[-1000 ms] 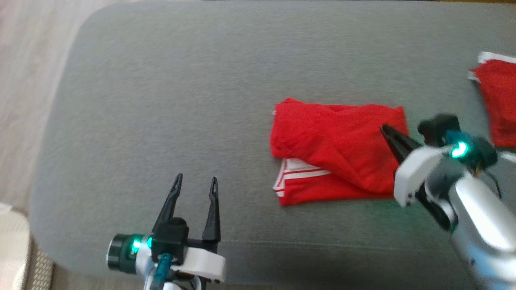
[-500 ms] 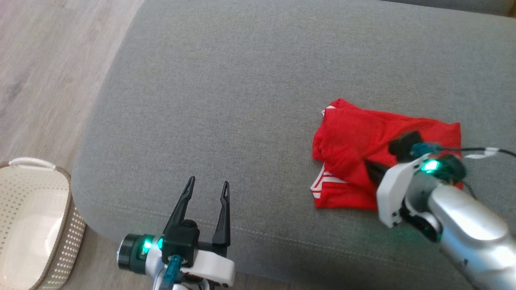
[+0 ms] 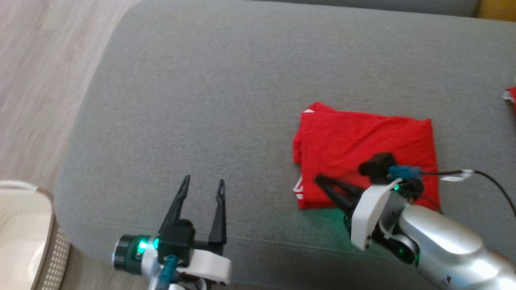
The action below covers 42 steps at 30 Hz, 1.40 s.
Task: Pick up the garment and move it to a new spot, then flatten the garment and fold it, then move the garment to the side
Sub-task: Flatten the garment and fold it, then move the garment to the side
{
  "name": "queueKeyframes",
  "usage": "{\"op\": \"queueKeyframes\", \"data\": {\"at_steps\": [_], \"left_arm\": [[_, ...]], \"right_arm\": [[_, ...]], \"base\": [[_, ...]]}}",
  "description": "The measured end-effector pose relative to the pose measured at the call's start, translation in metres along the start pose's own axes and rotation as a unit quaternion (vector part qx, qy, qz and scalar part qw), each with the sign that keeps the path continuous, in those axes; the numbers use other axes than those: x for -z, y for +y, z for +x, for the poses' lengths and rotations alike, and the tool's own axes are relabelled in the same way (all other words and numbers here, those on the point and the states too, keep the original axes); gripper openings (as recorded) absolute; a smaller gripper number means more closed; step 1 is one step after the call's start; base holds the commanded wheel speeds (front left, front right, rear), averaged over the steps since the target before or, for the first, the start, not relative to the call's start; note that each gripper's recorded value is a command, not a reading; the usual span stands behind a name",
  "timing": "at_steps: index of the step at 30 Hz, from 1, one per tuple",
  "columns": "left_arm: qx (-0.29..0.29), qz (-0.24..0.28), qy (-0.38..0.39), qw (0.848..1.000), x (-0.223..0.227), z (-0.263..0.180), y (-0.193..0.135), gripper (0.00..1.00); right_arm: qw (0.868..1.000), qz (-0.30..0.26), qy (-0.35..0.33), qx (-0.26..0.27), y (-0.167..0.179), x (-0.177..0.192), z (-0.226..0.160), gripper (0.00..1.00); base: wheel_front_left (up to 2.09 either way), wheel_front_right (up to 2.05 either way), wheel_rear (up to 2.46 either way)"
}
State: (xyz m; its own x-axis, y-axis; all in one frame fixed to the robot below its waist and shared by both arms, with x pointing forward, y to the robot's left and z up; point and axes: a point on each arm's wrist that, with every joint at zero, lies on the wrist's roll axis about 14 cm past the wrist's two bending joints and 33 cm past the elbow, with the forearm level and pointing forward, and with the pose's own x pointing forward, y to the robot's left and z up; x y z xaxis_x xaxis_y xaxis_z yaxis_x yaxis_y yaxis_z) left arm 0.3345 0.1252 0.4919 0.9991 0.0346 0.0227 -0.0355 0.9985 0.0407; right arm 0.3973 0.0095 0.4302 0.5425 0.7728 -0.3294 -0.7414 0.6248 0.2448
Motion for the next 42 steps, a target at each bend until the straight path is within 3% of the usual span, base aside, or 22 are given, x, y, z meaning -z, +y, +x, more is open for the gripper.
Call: {"op": "queueKeyframes", "data": {"at_steps": [1,6,9,10,11,13,17,18,22,29,42], "left_arm": [[-0.001,-0.002,-0.004,1.0,-0.002,0.001,0.001,1.0],[0.003,-0.04,-0.007,0.999,-0.007,-0.001,0.0,1.0],[0.003,-0.043,-0.005,0.999,-0.007,-0.008,0.001,1.0],[0.003,-0.043,-0.005,0.999,-0.007,-0.008,0.001,1.0],[0.003,-0.045,-0.016,0.999,-0.013,-0.01,0.002,1.0],[0.005,-0.047,-0.022,0.999,-0.017,-0.01,0.002,1.0],[0.024,-0.052,-0.042,0.997,-0.029,-0.013,-0.003,1.0],[0.029,-0.053,-0.048,0.997,-0.032,-0.015,-0.003,1.0],[0.026,-0.044,-0.052,0.997,-0.033,-0.023,0.002,1.0],[0.03,-0.029,-0.046,0.998,-0.028,-0.033,0.005,1.0],[0.037,-0.017,-0.052,0.998,-0.03,-0.034,0.007,1.0]], "right_arm": [[1.0,-0.006,-0.027,0.013,-0.007,-0.01,-0.003,1.0],[0.985,-0.021,-0.134,0.111,-0.046,-0.055,-0.031,1.0],[0.963,-0.034,-0.211,0.164,-0.056,-0.089,-0.062,1.0],[0.963,-0.034,-0.211,0.164,-0.056,-0.089,-0.062,1.0],[0.946,-0.047,-0.248,0.202,-0.061,-0.099,-0.088,1.0],[0.939,-0.05,-0.26,0.221,-0.062,-0.099,-0.102,1.0],[0.913,-0.051,-0.285,0.288,-0.062,-0.085,-0.149,1.0],[0.901,-0.048,-0.296,0.312,-0.061,-0.08,-0.167,1.0],[0.886,-0.048,-0.302,0.348,-0.059,-0.07,-0.192,1.0],[0.896,-0.029,-0.27,0.352,-0.041,-0.034,-0.191,1.0],[0.901,-0.034,-0.266,0.34,-0.035,-0.034,-0.183,1.0]], "base": [[0.0,0.0,0.0],[0.0,0.0,0.0],[0.0,0.0,0.0],[0.0,0.0,0.0],[0.0,0.0,0.0],[0.0,0.0,0.0],[0.0,0.0,0.0],[0.0,0.0,0.0],[0.0,0.0,0.0],[0.0,0.0,0.0],[0.0,0.0,0.0]]}}
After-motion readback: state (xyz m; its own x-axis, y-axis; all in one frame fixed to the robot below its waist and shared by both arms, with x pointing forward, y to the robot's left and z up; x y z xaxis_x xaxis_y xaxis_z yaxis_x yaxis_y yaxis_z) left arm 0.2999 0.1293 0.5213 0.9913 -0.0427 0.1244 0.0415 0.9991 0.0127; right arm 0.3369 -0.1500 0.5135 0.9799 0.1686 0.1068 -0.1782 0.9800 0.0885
